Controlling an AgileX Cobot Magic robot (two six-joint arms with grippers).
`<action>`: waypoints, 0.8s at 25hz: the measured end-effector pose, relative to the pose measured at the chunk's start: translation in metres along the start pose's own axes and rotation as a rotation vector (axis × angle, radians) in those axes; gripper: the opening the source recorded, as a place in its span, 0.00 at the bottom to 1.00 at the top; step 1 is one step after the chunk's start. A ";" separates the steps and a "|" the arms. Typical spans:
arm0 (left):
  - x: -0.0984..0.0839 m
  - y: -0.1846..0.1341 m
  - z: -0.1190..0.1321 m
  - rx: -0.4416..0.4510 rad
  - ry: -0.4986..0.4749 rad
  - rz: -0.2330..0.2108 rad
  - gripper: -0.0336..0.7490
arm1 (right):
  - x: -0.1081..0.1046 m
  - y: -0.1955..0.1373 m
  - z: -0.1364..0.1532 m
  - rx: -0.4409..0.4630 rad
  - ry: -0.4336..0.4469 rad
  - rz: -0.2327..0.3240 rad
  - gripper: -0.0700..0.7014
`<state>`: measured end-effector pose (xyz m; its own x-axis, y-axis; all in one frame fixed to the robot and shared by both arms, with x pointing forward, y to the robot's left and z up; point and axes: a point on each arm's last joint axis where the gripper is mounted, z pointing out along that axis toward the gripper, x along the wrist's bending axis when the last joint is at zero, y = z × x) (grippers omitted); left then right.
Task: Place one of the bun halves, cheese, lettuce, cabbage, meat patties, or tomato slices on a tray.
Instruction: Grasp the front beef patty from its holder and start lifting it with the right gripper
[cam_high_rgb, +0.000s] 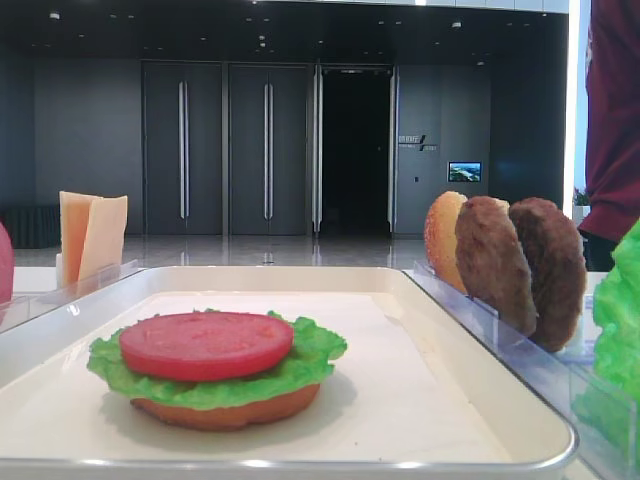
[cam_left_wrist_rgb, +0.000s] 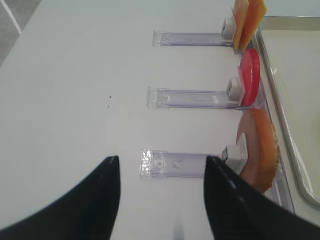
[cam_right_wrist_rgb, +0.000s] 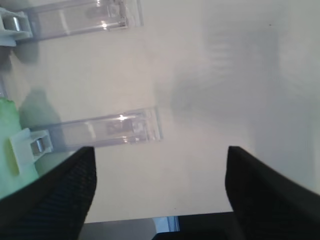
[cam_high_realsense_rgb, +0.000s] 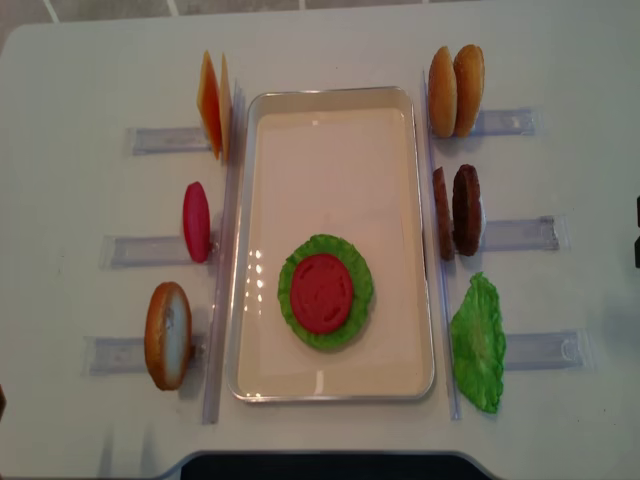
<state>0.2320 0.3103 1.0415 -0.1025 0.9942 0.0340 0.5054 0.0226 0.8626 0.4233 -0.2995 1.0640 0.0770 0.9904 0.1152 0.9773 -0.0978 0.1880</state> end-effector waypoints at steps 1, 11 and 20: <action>0.000 0.000 0.000 0.000 0.000 0.000 0.57 | 0.002 0.004 0.000 0.004 0.009 0.007 0.79; 0.000 0.000 0.000 0.000 0.000 0.000 0.57 | 0.034 0.025 0.021 -0.018 0.046 -0.093 0.79; 0.000 0.000 0.000 0.000 0.000 0.000 0.57 | 0.077 0.042 0.021 -0.079 0.100 -0.091 0.79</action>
<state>0.2320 0.3103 1.0415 -0.1025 0.9942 0.0340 0.5054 0.0226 0.8626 0.4748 -0.2254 1.0604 -0.0351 0.9812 0.1896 0.9606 -0.0192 0.2773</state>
